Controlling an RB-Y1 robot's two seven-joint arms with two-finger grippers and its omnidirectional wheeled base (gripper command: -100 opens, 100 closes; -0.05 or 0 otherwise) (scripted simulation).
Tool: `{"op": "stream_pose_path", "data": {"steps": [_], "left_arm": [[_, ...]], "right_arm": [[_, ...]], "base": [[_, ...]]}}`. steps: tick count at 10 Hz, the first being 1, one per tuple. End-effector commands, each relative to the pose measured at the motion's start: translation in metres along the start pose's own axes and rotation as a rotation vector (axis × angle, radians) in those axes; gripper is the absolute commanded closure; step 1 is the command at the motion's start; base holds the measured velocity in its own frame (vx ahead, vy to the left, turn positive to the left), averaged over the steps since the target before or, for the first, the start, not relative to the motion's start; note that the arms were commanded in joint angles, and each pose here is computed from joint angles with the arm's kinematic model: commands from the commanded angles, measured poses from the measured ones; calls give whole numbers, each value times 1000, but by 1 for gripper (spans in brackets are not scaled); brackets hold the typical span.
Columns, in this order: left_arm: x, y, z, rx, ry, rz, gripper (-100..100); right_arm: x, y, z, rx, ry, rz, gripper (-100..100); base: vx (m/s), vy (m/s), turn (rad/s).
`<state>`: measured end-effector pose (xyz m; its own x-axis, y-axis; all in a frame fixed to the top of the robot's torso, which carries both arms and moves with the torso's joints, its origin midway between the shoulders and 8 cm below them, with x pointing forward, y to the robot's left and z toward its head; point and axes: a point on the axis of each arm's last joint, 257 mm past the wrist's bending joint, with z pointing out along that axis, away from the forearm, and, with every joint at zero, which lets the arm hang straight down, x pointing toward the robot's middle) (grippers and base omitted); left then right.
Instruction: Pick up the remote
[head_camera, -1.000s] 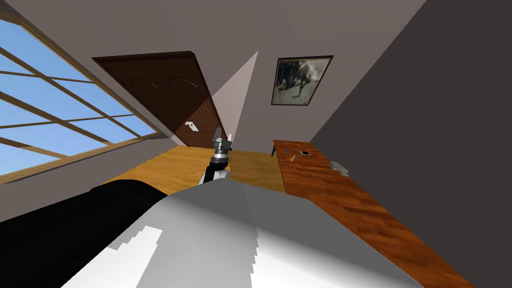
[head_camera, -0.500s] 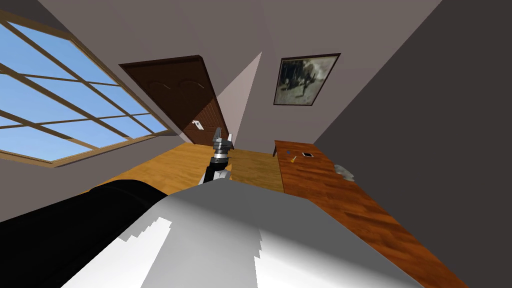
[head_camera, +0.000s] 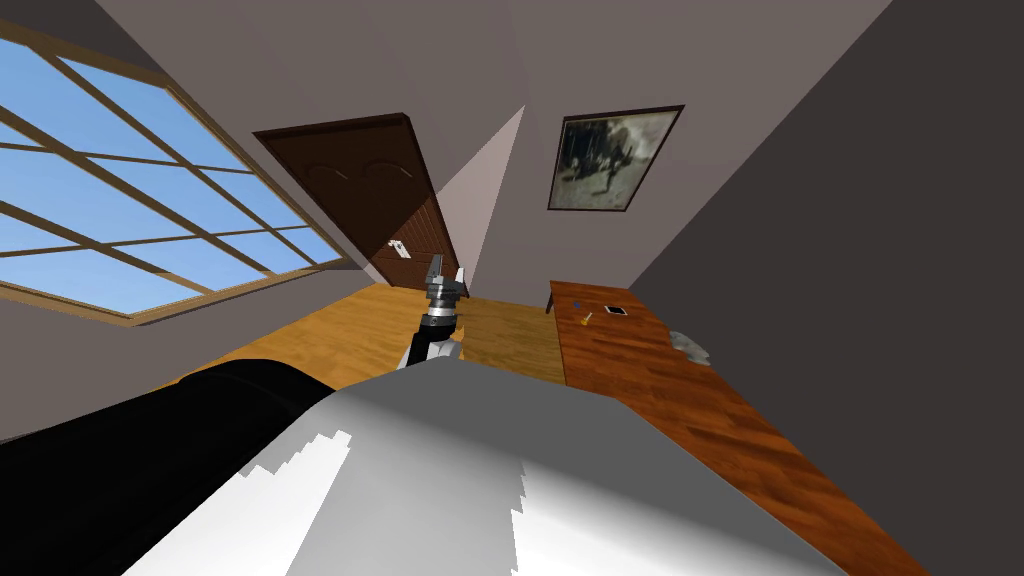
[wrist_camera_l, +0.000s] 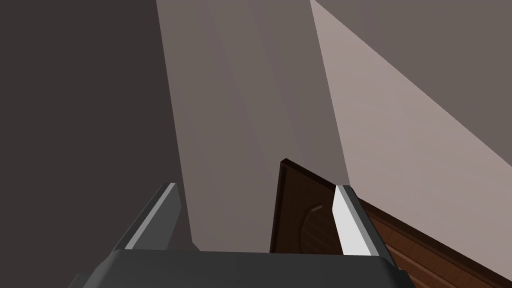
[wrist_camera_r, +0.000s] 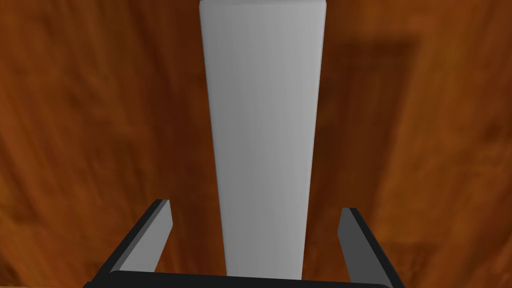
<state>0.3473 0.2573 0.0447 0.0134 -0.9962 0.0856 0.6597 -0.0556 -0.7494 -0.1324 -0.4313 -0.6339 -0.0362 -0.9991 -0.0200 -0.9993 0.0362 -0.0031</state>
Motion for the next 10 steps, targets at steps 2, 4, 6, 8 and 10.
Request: {"op": "stream_pose_path", "data": {"steps": [2,4,6,8,10], "left_arm": [[0,0,0,0,0,0,0],[0,0,0,0,0,0,0],[0,0,0,0,0,0,0],[0,0,0,0,0,0,0],[0,0,0,0,0,0,0]], "right_arm": [[-19,-5,14,1,4,9,-100],[-15,-3,12,1,4,9,100],[-15,-3,11,-1,4,8,100],[-15,-3,11,0,4,9,100],[-1,-1,2,0,3,3,100]], "base": [[-33,-72,36],[-7,-18,3],[0,0,0],[0,0,0],[13,23,-26]]}}
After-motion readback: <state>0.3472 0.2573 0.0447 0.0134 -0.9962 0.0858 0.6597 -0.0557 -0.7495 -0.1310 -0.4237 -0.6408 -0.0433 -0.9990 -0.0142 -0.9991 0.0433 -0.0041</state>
